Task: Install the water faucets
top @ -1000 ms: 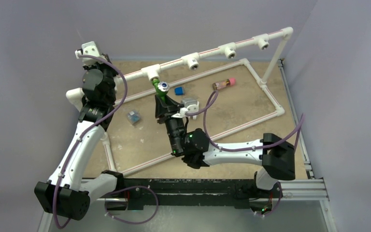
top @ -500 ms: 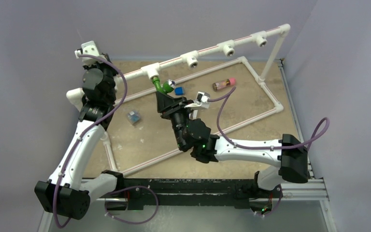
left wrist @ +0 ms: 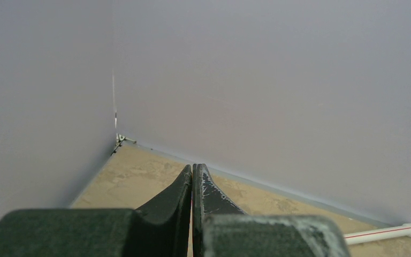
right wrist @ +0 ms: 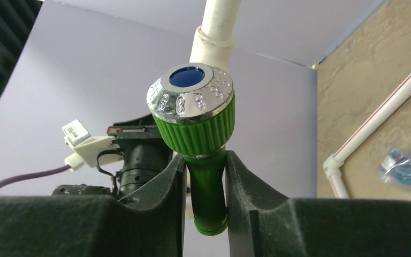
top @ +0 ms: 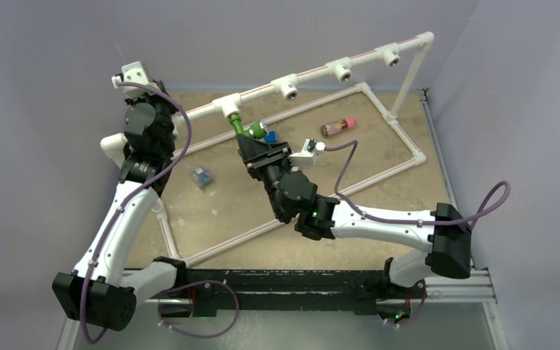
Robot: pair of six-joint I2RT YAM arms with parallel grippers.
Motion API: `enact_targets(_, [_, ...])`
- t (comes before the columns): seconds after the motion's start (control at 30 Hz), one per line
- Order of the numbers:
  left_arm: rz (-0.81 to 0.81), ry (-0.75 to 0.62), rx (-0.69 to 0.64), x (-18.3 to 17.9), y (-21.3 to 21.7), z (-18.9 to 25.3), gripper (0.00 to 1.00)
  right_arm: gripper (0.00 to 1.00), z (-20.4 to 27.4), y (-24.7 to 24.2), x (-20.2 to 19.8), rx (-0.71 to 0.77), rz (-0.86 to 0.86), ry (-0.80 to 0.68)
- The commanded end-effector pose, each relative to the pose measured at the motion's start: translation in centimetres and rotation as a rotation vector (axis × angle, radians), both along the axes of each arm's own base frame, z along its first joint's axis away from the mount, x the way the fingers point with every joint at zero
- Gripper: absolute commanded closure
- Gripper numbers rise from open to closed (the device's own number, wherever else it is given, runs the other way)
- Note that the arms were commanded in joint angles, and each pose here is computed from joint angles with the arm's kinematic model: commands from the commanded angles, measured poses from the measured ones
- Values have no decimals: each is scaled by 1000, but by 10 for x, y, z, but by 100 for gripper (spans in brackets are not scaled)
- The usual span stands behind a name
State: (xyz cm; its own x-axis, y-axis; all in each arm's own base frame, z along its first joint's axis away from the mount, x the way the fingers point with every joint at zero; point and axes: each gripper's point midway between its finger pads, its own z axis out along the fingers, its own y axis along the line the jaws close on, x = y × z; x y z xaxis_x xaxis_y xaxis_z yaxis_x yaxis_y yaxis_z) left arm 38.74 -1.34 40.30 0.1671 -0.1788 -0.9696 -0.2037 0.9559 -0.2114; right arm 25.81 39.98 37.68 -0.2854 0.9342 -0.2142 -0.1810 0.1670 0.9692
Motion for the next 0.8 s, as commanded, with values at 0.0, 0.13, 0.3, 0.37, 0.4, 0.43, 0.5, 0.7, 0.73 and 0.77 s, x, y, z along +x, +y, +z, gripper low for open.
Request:
enact_targets(0.0, [-158, 401, 51, -20, -40, -117, 100, 100, -14, -6, 39, 107, -32, 106])
enact_targets(0.13, [-173, 405, 45, -22, -45, -118, 100, 100, -14, -5, 39, 182, -10, 155])
enact_targets(0.3, [-190, 408, 45, -24, -51, -117, 100, 100, -15, -3, 37, 261, 9, 202])
enact_targets(0.37, [-197, 410, 47, -24, -54, -117, 100, 100, -19, -2, 38, 281, 10, 221])
enact_targets(0.4, [-203, 412, 45, -24, -57, -118, 100, 100, -21, -2, 38, 291, 10, 231])
enact_targets(0.43, [-208, 415, 42, -25, -58, -119, 100, 100, -24, -1, 39, 303, 7, 240])
enact_targets(0.5, [-223, 419, 36, -25, -63, -120, 100, 100, -29, -2, 41, 328, -8, 253])
enact_targets(0.7, [-248, 418, 32, -28, -73, -119, 100, 100, -41, -2, 47, 389, -45, 276])
enact_targets(0.73, [-250, 420, 31, -28, -74, -119, 100, 100, -42, -2, 48, 397, -48, 280])
enact_targets(0.77, [-256, 418, 29, -29, -76, -119, 100, 100, -45, -1, 48, 400, -53, 283])
